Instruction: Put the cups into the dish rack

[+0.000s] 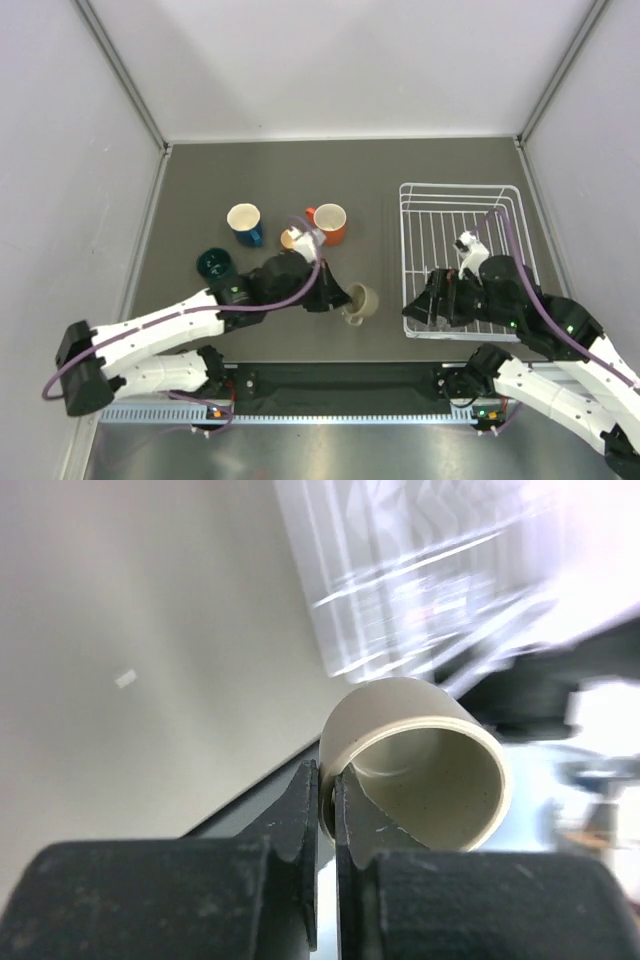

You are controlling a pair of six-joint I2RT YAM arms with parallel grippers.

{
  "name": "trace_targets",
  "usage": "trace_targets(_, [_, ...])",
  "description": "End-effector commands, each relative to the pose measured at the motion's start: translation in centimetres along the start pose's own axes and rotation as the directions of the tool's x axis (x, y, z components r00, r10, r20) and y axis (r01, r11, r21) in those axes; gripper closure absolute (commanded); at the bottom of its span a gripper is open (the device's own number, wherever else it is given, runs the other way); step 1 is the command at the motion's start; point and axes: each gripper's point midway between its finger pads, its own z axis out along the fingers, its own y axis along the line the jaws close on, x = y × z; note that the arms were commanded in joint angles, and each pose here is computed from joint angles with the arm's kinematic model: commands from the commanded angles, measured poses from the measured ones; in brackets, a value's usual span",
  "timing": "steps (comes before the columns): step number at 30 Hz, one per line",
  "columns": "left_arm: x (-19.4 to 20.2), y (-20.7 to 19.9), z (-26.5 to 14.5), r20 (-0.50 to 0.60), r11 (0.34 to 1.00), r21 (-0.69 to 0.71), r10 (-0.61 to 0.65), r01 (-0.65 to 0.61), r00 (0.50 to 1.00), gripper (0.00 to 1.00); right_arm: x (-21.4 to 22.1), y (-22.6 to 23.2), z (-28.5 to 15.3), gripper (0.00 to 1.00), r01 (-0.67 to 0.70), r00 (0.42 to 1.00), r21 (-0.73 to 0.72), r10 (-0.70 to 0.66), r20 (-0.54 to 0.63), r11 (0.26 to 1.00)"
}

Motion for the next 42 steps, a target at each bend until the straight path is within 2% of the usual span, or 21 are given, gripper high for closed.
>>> trace_targets(1, [-3.9,-5.0,-3.3,0.091,0.951,0.305,-0.086,0.055,0.992,1.0,-1.6,4.9,0.1,0.14,0.067,0.998,-0.234,-0.061,0.031,0.97])
trace_targets(6, [-7.9,-6.8,-7.1,0.201,0.874,0.479,-0.197,0.079,0.96,1.0,-2.7,8.7,0.2,0.15,0.112,0.994,-0.406,-0.094,0.064,0.907])
trace_targets(9, [-9.3,-7.9,-8.7,0.23,0.812,0.579,-0.258,0.081,0.939,1.0,-3.0,11.0,0.0,0.16,0.137,0.991,-0.514,-0.109,0.083,0.847])
trace_targets(10, [-9.3,-7.7,-8.8,0.211,0.792,0.599,-0.293,0.114,0.932,1.0,-2.9,11.6,0.0,0.16,0.139,0.99,-0.538,-0.113,0.08,0.832])
trace_targets(12, [-10.3,-8.7,-10.2,0.227,0.732,0.675,-0.329,0.096,0.917,1.0,-2.8,12.7,0.3,0.16,0.14,0.99,-0.569,-0.12,0.073,0.81])
trace_targets(13, [-10.1,-8.4,-10.1,0.2,0.707,0.695,-0.367,0.132,0.908,1.0,-2.9,12.8,0.9,0.16,0.138,0.99,-0.554,-0.121,0.067,0.821])
trace_targets(15, [-10.7,-9.0,-11.3,0.207,0.645,0.756,-0.397,0.111,0.894,1.0,-2.3,13.9,0.8,0.17,0.15,0.988,-0.573,-0.142,0.059,0.806])
trace_targets(16, [-10.4,-8.6,-11.0,0.178,0.63,0.762,-0.424,0.147,0.888,1.0,-2.7,14.5,1.1,0.17,0.162,0.987,-0.57,-0.138,0.086,0.805])
trace_targets(17, [-10.6,-9.0,-11.7,0.181,0.599,0.791,-0.43,0.129,0.884,1.0,-2.6,15.0,1.0,0.17,0.17,0.985,-0.579,-0.143,0.092,0.797])
trace_targets(19, [-10.3,-8.6,-11.5,0.151,0.572,0.804,-0.457,0.16,0.876,1.0,-2.3,16.5,0.7,0.19,0.194,0.981,-0.598,-0.154,0.118,0.778])
trace_targets(24, [-10.4,-9.1,-13.1,0.144,0.496,0.859,-0.474,0.128,0.869,1.0,-2.2,18.0,0.6,0.25,0.186,0.982,-0.627,-0.125,0.141,0.756])
trace_targets(30, [-9.9,-9.0,-13.5,0.143,0.491,0.862,-0.469,0.122,0.872,1.0,-3.2,18.6,1.0,0.32,0.15,0.984,-0.637,-0.053,0.168,0.756])
trace_targets(32, [-9.7,-8.8,-13.4,0.144,0.497,0.859,-0.468,0.125,0.872,1.0,-3.5,18.9,1.3,0.35,0.138,0.985,-0.637,-0.038,0.168,0.758])
trace_targets(36, [-9.5,-8.7,-13.6,0.141,0.494,0.86,-0.465,0.124,0.874,1.0,-4.4,19.6,1.3,0.49,0.11,0.983,-0.653,0.017,0.185,0.749])
trace_targets(42, [-9.5,-8.8,-13.7,0.137,0.488,0.864,-0.463,0.124,0.876,1.0,-5.0,20.6,1.4,0.57,0.09,0.981,-0.679,0.052,0.185,0.728])
